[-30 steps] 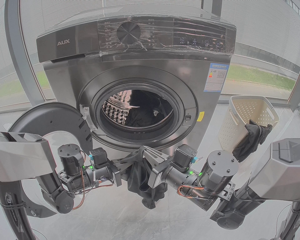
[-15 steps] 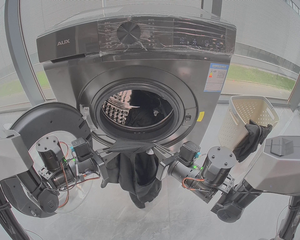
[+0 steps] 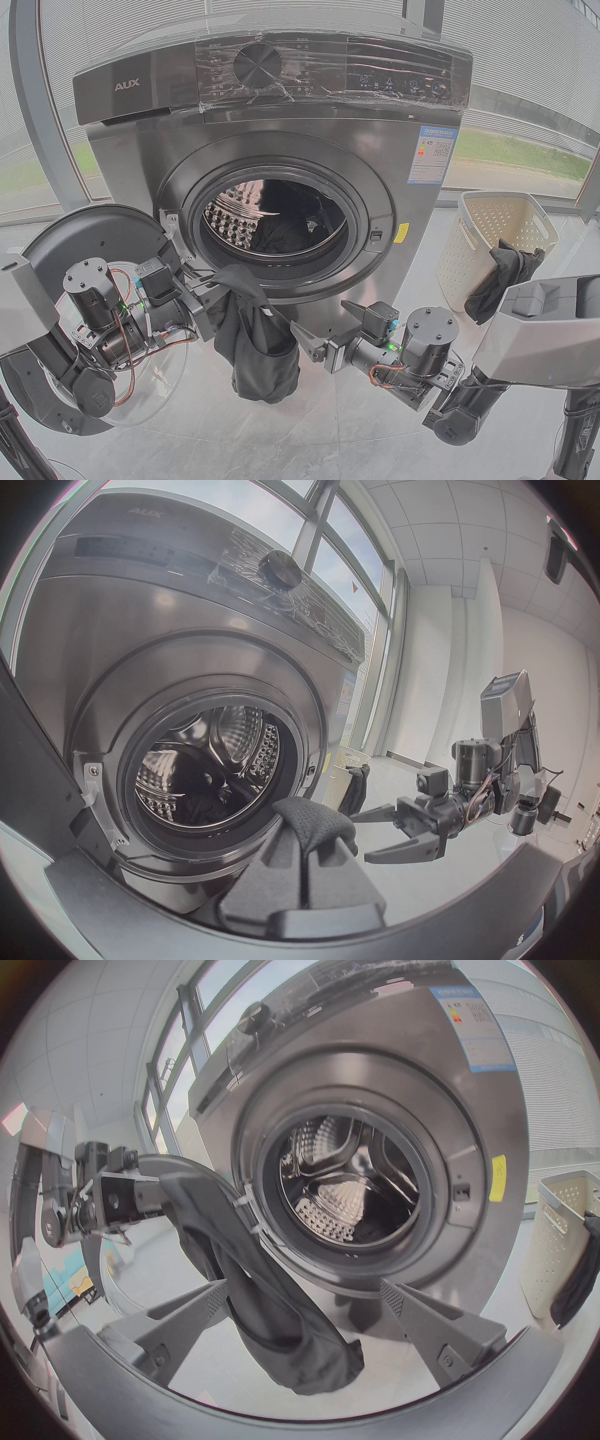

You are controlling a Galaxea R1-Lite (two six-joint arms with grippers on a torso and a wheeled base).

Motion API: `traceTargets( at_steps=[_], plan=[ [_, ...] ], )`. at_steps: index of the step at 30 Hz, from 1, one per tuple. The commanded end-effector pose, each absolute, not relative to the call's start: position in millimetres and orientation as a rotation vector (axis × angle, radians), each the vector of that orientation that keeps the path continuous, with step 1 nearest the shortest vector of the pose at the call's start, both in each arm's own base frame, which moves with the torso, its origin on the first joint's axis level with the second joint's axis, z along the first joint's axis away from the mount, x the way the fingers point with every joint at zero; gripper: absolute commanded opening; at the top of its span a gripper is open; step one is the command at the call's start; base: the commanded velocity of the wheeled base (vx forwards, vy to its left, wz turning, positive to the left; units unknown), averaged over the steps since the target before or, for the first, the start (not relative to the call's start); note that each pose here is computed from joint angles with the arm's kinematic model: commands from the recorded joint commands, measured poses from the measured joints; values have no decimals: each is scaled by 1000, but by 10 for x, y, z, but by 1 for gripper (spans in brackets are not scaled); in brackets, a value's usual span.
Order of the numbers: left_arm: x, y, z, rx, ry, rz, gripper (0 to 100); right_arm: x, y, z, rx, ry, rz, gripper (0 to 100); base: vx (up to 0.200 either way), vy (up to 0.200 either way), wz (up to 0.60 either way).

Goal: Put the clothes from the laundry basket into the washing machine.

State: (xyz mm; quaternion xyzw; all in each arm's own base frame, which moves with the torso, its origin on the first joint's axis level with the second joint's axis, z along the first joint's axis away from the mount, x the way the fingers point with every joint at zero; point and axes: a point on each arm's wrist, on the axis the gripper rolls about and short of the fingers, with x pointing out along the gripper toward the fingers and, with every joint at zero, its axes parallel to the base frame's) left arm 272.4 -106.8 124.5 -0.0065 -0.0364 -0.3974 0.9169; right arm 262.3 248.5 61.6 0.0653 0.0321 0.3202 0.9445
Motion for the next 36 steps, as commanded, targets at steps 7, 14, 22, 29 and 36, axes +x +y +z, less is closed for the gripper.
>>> traceTargets(
  at_steps=[7,14,22,29,36],
  plan=[
    [2735,-1060,1273,-13,-89,-813,0,2639,2334,105,58,233,641,100,0,0,0],
    [2746,-1054,1289,-14,-96,-809,0,2812,2372,-180,23,256,632,100,0,0,0],
    [2749,-1050,1292,-21,-95,-808,0,2948,2442,-512,-25,277,652,100,0,0,0],
    [2743,-1053,1279,-22,-88,-811,0,3020,2533,-643,-26,275,660,100,0,0,0],
    [2741,-1062,1274,-22,-87,-814,0,3134,2630,-794,-25,267,660,100,0,0,0]
  ],
)
